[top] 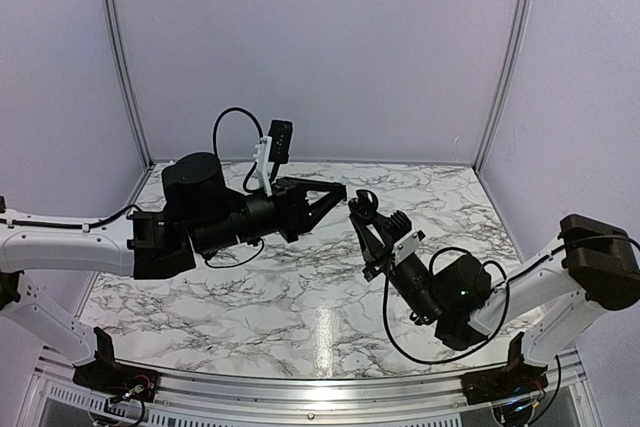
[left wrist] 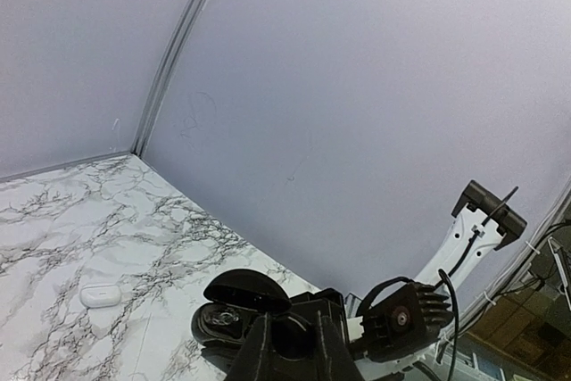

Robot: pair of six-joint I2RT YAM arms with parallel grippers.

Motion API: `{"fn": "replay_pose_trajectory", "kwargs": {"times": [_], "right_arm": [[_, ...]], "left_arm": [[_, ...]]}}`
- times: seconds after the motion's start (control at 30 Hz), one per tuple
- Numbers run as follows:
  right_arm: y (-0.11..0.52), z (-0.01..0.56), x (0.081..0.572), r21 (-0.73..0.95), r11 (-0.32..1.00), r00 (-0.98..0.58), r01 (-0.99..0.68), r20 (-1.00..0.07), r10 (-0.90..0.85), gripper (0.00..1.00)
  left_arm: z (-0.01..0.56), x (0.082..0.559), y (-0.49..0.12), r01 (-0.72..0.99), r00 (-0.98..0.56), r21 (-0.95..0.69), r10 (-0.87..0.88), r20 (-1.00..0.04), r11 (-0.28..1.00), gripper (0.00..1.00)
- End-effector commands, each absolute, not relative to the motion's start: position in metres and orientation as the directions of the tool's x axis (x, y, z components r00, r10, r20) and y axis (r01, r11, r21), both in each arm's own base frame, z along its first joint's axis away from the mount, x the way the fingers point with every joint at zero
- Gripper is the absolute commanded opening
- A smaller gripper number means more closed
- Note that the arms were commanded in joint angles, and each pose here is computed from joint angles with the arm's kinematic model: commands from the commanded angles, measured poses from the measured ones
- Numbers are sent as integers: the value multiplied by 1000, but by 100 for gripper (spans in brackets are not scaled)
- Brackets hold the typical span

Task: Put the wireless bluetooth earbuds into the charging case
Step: Insert the right earbud into the right side groove of the charging case.

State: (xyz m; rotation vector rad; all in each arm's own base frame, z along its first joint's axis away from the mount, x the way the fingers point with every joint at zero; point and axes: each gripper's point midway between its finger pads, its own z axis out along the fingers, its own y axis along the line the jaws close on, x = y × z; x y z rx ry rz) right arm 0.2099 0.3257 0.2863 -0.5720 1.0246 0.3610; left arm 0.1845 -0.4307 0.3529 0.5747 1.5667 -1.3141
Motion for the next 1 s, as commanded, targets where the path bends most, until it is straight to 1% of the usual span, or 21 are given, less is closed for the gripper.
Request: {"fn": "replay_pose_trajectory", "kwargs": {"times": [0.0, 0.53, 0.97], "right_arm": [[318, 308, 213, -195, 853, 492, -484, -867, 81, 0], [321, 308, 214, -157, 859, 476, -488, -872, 111, 0], [318, 313, 213, -135, 868, 482, -478, -866, 130, 0]], "left_arm": [[370, 195, -432, 802, -417, -507, -312, -854, 317, 11], [358, 199, -455, 784, -475, -553, -301, -827, 283, 10], [344, 203, -458, 767, -491, -566, -293, -821, 301, 11]]}}
